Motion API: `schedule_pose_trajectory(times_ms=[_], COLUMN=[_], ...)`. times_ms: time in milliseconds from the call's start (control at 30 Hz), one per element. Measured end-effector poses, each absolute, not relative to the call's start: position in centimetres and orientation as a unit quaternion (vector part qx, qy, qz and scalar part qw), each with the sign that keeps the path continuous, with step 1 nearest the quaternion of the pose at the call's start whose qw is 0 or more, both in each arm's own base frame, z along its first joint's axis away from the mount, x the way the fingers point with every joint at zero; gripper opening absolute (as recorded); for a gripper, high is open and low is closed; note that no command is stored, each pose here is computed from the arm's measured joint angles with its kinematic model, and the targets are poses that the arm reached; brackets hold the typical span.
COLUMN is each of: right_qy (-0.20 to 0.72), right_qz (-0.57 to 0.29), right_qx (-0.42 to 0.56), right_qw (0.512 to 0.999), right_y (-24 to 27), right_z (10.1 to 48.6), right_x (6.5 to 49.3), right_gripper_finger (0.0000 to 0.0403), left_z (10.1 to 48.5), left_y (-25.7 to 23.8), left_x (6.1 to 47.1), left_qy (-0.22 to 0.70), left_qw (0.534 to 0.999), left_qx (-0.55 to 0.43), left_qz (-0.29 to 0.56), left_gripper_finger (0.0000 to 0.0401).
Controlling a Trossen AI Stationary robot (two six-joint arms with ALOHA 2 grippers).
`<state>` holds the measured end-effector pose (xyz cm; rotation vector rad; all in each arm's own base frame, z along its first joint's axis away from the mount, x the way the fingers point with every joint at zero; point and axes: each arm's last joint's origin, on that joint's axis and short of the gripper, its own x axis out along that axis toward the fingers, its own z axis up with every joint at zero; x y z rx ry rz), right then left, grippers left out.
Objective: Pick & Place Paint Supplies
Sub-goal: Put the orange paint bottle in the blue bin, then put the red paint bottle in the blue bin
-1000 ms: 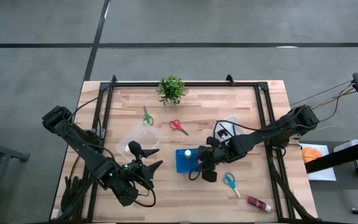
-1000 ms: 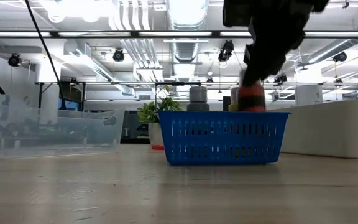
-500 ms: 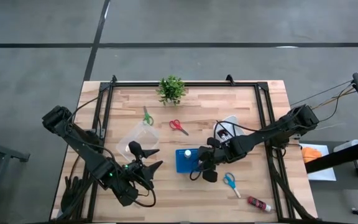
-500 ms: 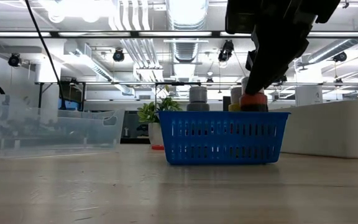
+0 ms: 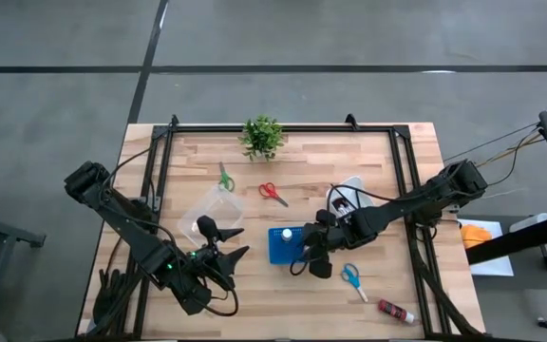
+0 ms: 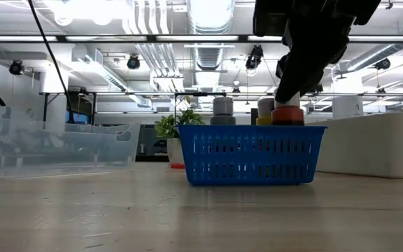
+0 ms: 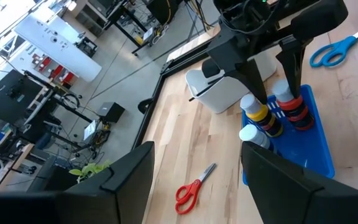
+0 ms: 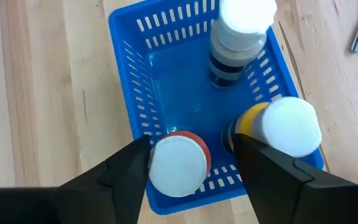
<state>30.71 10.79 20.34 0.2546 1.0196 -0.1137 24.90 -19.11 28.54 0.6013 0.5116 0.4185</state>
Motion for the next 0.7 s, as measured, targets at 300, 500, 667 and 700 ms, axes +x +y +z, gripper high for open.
schedule_pose_trajectory(times_ms=[300,500,667,700], right_qy=[0.432,0.411,0.398,0.399], right_qz=[-0.024,-0.022,-0.035,-0.037], right_qx=[0.08,0.054,0.046,0.046], right_qw=[0.898,0.91,0.916,0.915], right_y=[13.9,15.6,16.3,16.5], right_z=[23.3,25.1,25.8,25.9], right_x=[30.8,30.1,28.8,28.5], right_gripper_finger=[0.0237,0.0238,0.0238,0.0238], left_z=[27.9,28.2,29.9,30.1], left_y=[-19.0,-16.7,-10.8,-9.5], left_x=[24.8,26.2,28.5,28.9], left_qy=[0.255,0.257,0.268,0.278], left_qw=[0.898,0.892,0.896,0.896], left_qx=[0.299,0.273,0.157,0.138], left_qz=[0.199,0.254,0.319,0.319], left_gripper_finger=[0.0247,0.0248,0.0248,0.0248])
